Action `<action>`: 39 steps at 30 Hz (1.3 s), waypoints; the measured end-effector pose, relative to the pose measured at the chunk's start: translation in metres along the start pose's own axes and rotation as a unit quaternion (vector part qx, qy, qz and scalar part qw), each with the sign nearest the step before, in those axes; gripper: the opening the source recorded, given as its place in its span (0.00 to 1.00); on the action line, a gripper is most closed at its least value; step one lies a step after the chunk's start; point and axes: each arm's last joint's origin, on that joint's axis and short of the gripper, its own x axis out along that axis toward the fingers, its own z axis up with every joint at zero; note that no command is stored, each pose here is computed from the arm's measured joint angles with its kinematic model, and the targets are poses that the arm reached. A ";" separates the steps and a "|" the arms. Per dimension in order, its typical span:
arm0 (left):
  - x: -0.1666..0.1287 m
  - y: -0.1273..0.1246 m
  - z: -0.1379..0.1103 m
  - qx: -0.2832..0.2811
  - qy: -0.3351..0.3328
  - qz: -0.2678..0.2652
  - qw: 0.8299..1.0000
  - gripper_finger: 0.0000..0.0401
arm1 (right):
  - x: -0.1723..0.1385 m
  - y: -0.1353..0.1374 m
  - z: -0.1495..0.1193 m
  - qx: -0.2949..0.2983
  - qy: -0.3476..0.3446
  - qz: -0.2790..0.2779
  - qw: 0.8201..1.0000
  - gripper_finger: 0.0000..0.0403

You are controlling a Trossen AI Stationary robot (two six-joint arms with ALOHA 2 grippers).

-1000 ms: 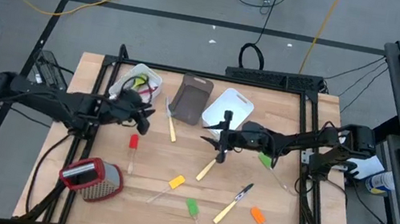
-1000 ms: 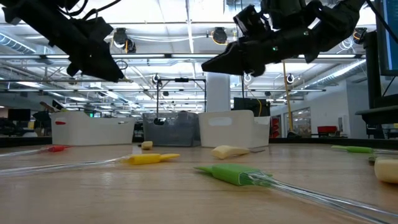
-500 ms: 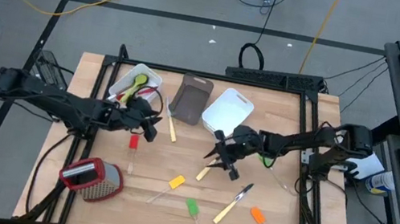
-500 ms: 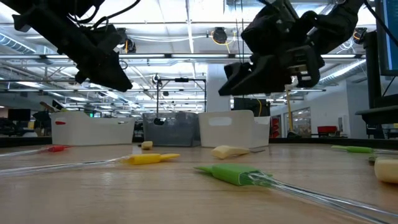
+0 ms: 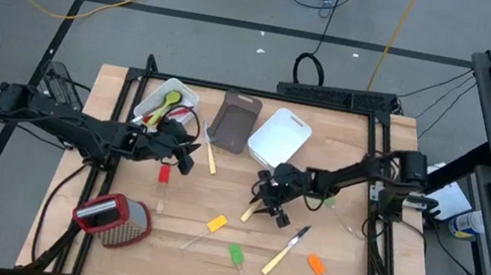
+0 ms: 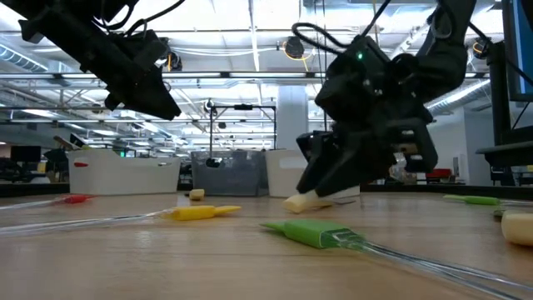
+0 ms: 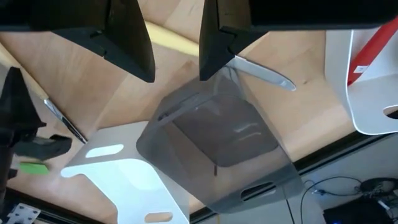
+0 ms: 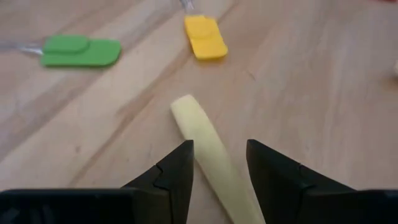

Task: Pick & Place Kitchen Items
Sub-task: Put the middle yellow knife into the right white bin

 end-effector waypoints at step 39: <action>0.000 0.000 -0.001 0.007 0.003 0.000 1.000 0.32 | -0.004 -0.005 0.009 -0.030 -0.045 -0.002 0.999 0.15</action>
